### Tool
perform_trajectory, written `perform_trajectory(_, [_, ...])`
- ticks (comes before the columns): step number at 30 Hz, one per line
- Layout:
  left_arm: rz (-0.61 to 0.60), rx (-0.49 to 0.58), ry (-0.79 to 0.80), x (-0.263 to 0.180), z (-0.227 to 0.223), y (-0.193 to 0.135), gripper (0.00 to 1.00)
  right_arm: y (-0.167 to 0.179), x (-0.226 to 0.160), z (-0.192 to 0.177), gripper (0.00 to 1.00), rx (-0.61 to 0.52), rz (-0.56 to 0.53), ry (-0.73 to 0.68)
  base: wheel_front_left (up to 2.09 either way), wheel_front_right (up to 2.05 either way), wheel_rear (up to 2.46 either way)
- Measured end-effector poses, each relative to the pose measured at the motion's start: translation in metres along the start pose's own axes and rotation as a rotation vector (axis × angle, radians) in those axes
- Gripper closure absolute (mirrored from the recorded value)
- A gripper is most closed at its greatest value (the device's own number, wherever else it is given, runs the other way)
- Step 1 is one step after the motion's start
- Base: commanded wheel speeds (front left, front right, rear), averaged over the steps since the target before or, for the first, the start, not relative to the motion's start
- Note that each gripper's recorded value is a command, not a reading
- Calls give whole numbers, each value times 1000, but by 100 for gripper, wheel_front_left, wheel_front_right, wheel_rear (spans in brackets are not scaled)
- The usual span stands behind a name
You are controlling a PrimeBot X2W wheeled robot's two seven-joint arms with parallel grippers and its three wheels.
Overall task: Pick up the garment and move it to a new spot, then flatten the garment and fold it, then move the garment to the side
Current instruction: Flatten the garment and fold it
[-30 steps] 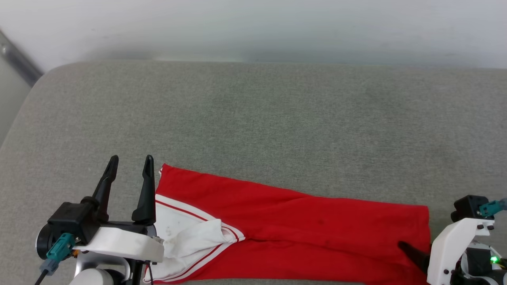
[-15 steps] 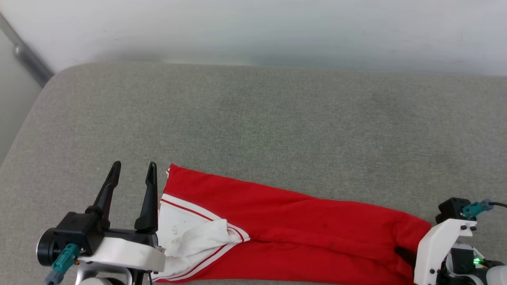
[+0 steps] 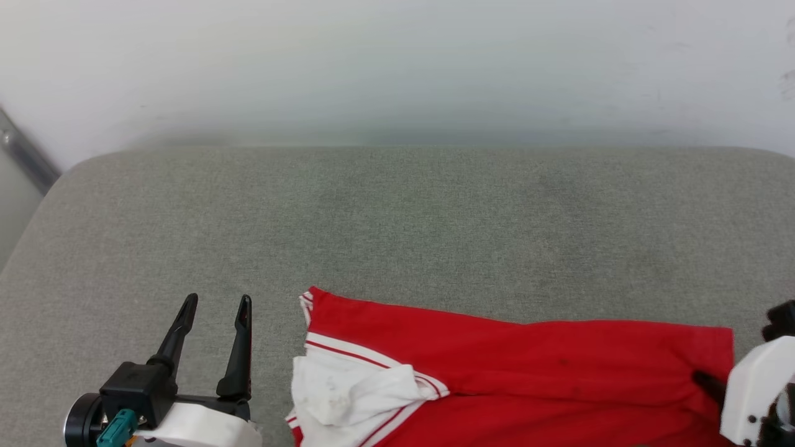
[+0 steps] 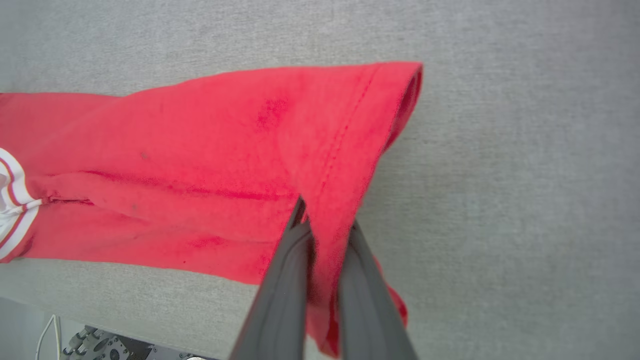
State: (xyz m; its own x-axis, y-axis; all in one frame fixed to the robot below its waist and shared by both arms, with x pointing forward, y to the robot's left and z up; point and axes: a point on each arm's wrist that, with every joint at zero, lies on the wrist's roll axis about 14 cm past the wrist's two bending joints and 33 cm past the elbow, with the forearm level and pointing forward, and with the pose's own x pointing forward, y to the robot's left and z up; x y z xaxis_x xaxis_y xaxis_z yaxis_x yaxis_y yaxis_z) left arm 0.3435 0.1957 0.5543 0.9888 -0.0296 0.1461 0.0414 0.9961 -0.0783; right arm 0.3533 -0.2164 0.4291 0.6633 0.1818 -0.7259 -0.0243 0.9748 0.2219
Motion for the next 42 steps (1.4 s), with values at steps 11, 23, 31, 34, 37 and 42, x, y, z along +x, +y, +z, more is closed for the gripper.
perform_trajectory(11, [-11, -1, 26, -2, -6, -5, 0, -48, -31, 1, 100, 268, -59, -34, 0, 0, 0])
perform_trajectory(23, [-8, -9, 22, 2, -7, -7, 0, 109, -7, -1, 100, 632, 717, 191, 0, 0, 0])
perform_trajectory(31, [15, -22, 45, 5, -16, -2, 0, 204, 12, -9, 100, 596, 911, 309, 0, 0, 0])
perform_trajectory(34, [22, -29, 52, 8, -19, 0, 0, 235, 16, -10, 100, 601, 968, 342, 0, 0, 0])
perform_trajectory(37, [36, -30, 68, 8, -25, 3, 0, 255, 26, -15, 100, 567, 961, 355, 0, 0, 0])
perform_trajectory(42, [53, -35, 79, 11, -31, 8, 0, 259, 54, -26, 0, 523, 856, 334, 0, 0, 0])
